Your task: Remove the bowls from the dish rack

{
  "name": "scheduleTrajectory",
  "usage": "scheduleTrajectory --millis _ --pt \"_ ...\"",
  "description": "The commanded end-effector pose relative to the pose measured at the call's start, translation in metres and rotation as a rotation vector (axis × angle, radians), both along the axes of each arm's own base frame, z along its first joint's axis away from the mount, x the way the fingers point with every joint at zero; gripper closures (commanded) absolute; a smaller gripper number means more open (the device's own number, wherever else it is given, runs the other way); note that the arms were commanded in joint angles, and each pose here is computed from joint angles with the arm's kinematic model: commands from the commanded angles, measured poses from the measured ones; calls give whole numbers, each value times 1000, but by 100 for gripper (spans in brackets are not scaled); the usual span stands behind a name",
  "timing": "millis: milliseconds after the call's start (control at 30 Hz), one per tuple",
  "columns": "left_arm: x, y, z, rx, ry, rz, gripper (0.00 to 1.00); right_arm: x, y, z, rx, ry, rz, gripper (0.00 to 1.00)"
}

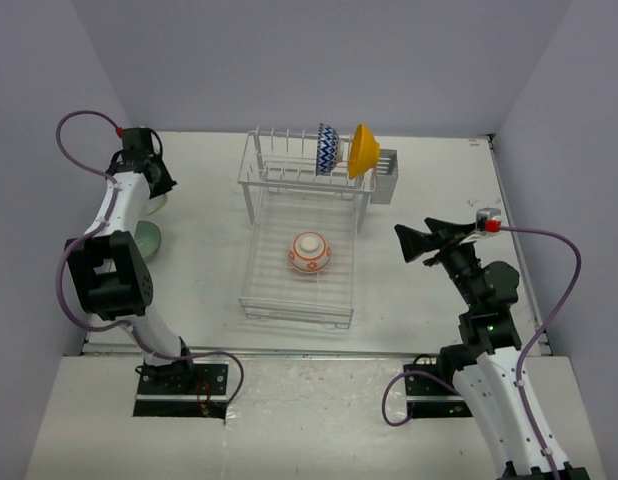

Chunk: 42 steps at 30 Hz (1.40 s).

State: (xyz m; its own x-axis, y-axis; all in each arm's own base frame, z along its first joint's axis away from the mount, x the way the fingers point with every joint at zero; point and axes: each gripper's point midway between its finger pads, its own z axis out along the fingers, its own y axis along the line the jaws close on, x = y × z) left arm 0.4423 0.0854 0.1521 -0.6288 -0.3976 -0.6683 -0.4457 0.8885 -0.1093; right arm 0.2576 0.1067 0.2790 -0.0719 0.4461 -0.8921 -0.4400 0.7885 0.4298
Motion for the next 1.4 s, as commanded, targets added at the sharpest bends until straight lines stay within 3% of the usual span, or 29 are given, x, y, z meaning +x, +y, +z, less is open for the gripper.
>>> scheduleTrajectory --millis 0,233,667,1167,1200,1233,1367 --pt "24 -6 -5 33 -18 -32 100 0 3 10 -3 -34 14 1" --pt "57 -4 -36 50 26 -27 100 -3 2 12 -9 -42 7 1" --pt "104 20 -52 126 112 10 100 -1 3 9 -6 -32 14 1" --pt "107 47 -78 168 200 80 100 1 0 8 -16 -30 -8 1" --pt "106 47 -79 168 206 80 96 2 0 7 -16 -27 -8 1" --pt "105 49 -83 167 216 85 85 2 0 7 -16 -27 -8 1" --pt "104 50 -84 161 219 90 68 2 0 7 -15 -26 -8 1"
